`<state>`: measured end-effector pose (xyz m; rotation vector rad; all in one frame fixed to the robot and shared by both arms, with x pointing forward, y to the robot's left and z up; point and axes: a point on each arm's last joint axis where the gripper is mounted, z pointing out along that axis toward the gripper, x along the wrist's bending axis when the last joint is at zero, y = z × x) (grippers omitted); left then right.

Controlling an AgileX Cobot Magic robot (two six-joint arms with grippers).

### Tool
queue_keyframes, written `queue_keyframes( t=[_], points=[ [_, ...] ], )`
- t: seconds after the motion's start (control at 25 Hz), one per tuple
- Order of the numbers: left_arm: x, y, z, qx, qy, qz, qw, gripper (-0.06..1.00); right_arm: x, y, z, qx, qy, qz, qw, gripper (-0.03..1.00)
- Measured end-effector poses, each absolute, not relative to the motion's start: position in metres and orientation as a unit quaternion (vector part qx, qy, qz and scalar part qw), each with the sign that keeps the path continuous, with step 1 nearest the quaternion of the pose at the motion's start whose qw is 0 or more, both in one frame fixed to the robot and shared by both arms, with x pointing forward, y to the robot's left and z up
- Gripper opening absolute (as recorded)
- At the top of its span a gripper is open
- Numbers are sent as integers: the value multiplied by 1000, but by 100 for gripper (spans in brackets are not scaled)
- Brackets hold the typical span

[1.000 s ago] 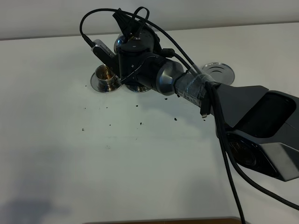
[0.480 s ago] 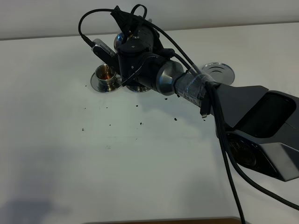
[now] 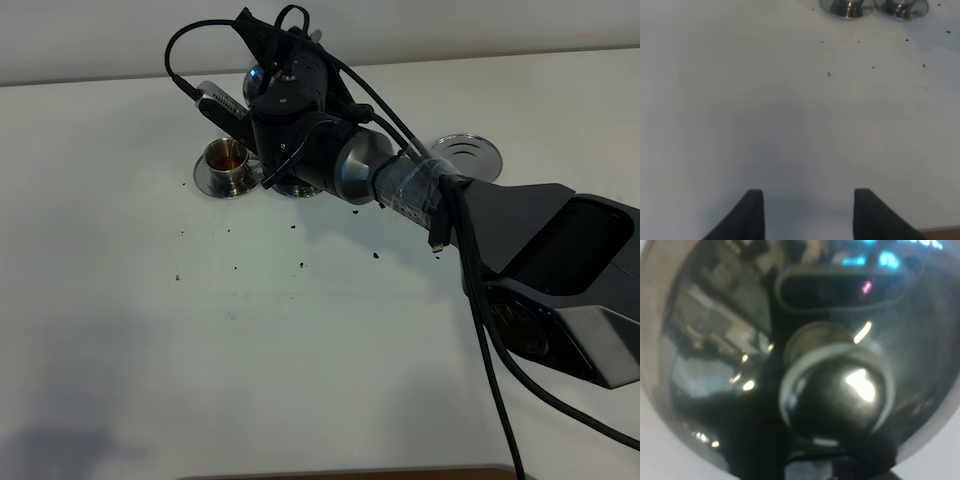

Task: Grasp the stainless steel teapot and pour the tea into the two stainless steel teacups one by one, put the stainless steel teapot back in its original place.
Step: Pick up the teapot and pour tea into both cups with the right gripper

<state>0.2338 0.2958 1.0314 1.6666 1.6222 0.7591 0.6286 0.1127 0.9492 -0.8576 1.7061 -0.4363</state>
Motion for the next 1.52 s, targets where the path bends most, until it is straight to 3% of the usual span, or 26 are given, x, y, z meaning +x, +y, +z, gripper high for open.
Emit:
queue_keyframes(
  t=[1.52],
  points=[
    [234,296,1031,640,623,292,341,47,630,117,958,-402,668,-214,588,19]
  ],
)
